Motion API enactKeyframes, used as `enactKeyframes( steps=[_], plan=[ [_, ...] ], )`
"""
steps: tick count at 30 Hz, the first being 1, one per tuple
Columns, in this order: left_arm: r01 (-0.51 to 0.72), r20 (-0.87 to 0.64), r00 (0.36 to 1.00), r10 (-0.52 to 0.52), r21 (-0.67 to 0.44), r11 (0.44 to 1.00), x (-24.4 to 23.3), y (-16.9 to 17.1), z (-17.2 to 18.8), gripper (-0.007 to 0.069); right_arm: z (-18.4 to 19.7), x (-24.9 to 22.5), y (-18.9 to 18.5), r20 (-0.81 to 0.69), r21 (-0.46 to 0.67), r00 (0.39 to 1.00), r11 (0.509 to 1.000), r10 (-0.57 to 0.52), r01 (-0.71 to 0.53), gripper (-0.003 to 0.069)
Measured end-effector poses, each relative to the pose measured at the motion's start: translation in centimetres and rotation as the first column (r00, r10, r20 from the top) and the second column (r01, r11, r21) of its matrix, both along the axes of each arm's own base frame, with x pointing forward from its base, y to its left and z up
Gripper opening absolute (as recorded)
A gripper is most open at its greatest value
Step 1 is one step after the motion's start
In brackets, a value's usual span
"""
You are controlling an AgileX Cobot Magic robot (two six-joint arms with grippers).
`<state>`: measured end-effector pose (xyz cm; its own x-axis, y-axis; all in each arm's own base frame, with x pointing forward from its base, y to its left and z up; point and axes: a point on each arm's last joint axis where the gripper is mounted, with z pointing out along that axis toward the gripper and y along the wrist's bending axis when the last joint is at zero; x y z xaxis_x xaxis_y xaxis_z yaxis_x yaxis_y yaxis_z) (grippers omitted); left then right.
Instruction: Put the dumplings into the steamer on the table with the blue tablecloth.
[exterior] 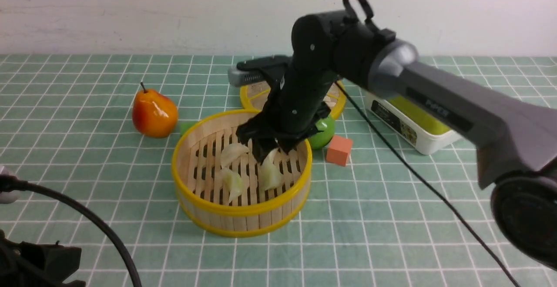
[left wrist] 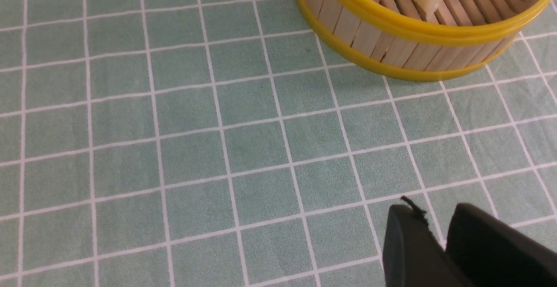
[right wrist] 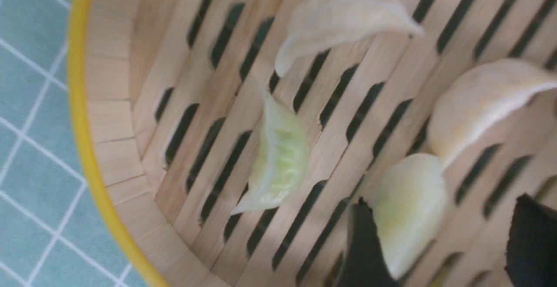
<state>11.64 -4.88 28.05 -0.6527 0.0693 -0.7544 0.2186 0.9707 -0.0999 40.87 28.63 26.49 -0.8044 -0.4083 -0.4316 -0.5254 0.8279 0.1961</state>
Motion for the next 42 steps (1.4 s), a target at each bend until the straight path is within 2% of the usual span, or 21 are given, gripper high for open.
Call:
enactKeyframes(
  steps=[2, 3, 5, 6, 7, 9, 10, 11, 12, 14, 17, 21, 26, 28, 29, 31, 35, 42],
  plan=[
    [0.000, 0.000, 1.000, 0.000, 0.000, 1.000, 0.0, 0.0, 0.0, 0.0141, 3.5, -0.8, -0.9, 0.088, -0.001, 0.996, 1.000, 0.003, -0.003, 0.0386],
    [0.000, 0.000, 1.000, 0.000, 0.000, 1.000, 0.0, 0.0, 0.0, 0.0143, 8.3, -2.2, -2.4, 0.204, -0.005, 0.979, 1.000, 0.008, -0.008, 0.0324],
    [0.000, 0.000, 1.000, 0.000, 0.000, 1.000, 0.0, 0.0, 0.0, 0.0143, 12.6, -4.0, -4.2, 0.302, -0.014, 0.953, 1.000, -0.004, 0.008, 0.0253],
    [0.000, 0.000, 1.000, 0.000, 0.000, 1.000, 0.0, 0.0, 0.0, 0.0143, 15.5, -5.5, -5.8, 0.371, -0.030, 0.929, 0.999, -0.016, 0.029, 0.0196],
    [0.000, 0.000, 1.000, 0.000, 0.000, 1.000, 0.0, 0.0, 0.0, 0.0143, 16.9, -6.4, -6.5, 0.394, -0.030, 0.919, 0.999, -0.022, 0.036, 0.0167],
    [0.000, -0.001, 1.000, 0.000, 0.001, 1.000, 0.0, 0.0, 0.0, 0.0143, 21.1, -9.7, -9.5, 0.480, -0.045, 0.876, 0.996, -0.047, 0.079, 0.0065],
    [0.000, -0.001, 1.000, 0.000, 0.001, 1.000, 0.0, 0.0, 0.0, 0.0143, 21.1, -9.6, -9.6, 0.481, -0.049, 0.875, 0.995, -0.047, 0.081, 0.0056],
    [-0.001, -0.001, 1.000, 0.001, 0.000, 1.000, 0.0, 0.0, 0.0, 0.0143, 22.4, -11.5, -11.0, 0.509, -0.050, 0.859, 0.994, -0.056, 0.094, 0.0006],
    [-0.001, -0.001, 1.000, 0.001, 0.000, 1.000, 0.0, 0.0, 0.0, 0.0143, 23.5, -13.5, -12.4, 0.532, -0.033, 0.844, 0.994, -0.070, 0.103, -0.0015],
    [-0.001, -0.001, 1.000, 0.001, 0.000, 1.000, 0.0, 0.0, 0.0, 0.0143, 23.7, -15.5, -13.8, 0.550, -0.017, 0.831, 0.994, -0.077, 0.104, -0.0020],
    [-0.001, -0.001, 1.000, 0.001, 0.000, 1.000, 0.0, 0.0, 0.0, 0.0146, 21.9, -19.0, -16.0, 0.598, 0.006, 0.798, 0.996, -0.076, 0.091, -0.0020],
    [-0.001, -0.001, 1.000, 0.001, 0.000, 1.000, 0.0, 0.0, 0.0, 0.0148, 18.7, -23.7, -19.0, 0.686, 0.111, 0.716, 0.991, -0.129, 0.072, -0.0020],
    [-0.001, -0.001, 1.000, 0.001, 0.000, 1.000, 0.0, 0.0, 0.0, 0.0154, 10.9, -28.7, -21.5, 0.767, 0.281, 0.604, 0.960, -0.217, -0.012, -0.0019],
    [-0.001, -0.001, 1.000, 0.001, 0.000, 1.000, 0.0, 0.0, 0.0, 0.0156, 6.0, -30.3, -22.0, 0.797, 0.333, 0.552, 0.941, -0.245, -0.062, -0.0016],
    [-0.001, -0.001, 1.000, 0.001, 0.000, 1.000, 0.0, 0.0, 0.0, 0.0156, 6.0, -30.3, -22.0, 0.796, 0.331, 0.559, 0.940, -0.231, -0.083, -0.0015],
    [-0.001, -0.001, 1.000, 0.001, 0.000, 1.000, 0.0, 0.0, 0.0, 0.0162, 1.6, -31.6, -22.4, 0.806, 0.349, 0.549, 0.928, -0.224, -0.134, -0.0012],
    [-0.001, -0.001, 1.000, 0.001, 0.000, 1.000, 0.0, 0.0, 0.0, 0.0165, -2.9, -33.0, -23.1, 0.785, 0.372, 0.576, 0.917, -0.229, -0.142, -0.0008],
    [-0.001, -0.001, 1.000, 0.001, 0.000, 1.000, 0.0, 0.0, 0.0, 0.0172, -5.9, -34.3, -24.1, 0.797, 0.324, 0.572, 0.937, -0.195, -0.132, -0.0002]
  ],
)
